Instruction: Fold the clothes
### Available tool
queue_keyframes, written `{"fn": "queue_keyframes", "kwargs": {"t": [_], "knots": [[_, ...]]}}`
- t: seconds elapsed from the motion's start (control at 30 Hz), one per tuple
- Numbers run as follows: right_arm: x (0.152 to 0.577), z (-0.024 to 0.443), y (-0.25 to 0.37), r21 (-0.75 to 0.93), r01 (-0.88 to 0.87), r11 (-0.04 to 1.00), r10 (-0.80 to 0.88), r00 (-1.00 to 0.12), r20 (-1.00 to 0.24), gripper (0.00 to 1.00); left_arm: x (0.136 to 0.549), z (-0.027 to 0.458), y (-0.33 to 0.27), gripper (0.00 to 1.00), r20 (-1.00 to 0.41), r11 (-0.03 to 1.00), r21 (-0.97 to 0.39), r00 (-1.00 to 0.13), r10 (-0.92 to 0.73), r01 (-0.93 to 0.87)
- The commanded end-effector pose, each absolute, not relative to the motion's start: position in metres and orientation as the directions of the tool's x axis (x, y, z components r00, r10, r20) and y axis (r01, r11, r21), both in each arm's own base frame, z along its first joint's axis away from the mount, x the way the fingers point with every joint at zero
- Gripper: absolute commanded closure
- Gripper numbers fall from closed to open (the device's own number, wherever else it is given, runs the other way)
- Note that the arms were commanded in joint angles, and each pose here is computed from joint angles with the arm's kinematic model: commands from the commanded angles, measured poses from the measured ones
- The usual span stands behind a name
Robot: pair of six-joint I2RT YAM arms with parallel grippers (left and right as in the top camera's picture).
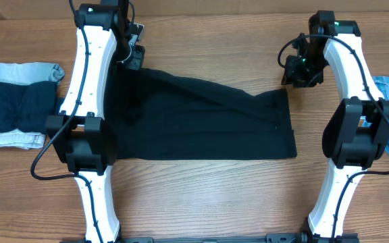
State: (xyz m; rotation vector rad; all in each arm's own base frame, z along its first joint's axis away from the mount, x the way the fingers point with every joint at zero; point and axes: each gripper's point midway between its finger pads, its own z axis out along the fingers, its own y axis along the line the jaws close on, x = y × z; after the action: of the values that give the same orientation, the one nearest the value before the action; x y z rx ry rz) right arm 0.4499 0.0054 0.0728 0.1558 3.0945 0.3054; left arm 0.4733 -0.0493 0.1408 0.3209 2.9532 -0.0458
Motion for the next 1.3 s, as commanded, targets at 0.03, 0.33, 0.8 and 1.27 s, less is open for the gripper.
{"fn": "queue_keyframes", "kwargs": {"t": [0.03, 0.33, 0.8, 1.27], "knots": [[0.433, 0.101, 0.025, 0.294, 0.097, 0.951, 0.096, -0.995, 0.018, 0.6, 0.473, 0.158, -0.054, 0.96, -0.208, 0.973, -0.023, -0.953, 0.219, 0.228], [0.383, 0.071, 0.032, 0.098, 0.174, 0.98, 0.149, -0.964, 0.22, 0.36, 0.468, 0.157, -0.055, 0.96, -0.19, 0.973, -0.025, -0.956, 0.222, 0.231], [0.391, 0.061, 0.021, 0.122, 0.159, 0.98, 0.146, -0.984, 0.106, 0.77, 0.467, 0.156, -0.055, 0.96, -0.183, 0.971, -0.025, -0.956, 0.229, 0.238], [0.394, 0.069, 0.03, 0.184, 0.121, 0.975, 0.107, -0.991, 0.083, 0.48, 0.465, 0.156, -0.055, 0.96, -0.175, 0.971, -0.029, -0.957, 0.23, 0.238]]}}
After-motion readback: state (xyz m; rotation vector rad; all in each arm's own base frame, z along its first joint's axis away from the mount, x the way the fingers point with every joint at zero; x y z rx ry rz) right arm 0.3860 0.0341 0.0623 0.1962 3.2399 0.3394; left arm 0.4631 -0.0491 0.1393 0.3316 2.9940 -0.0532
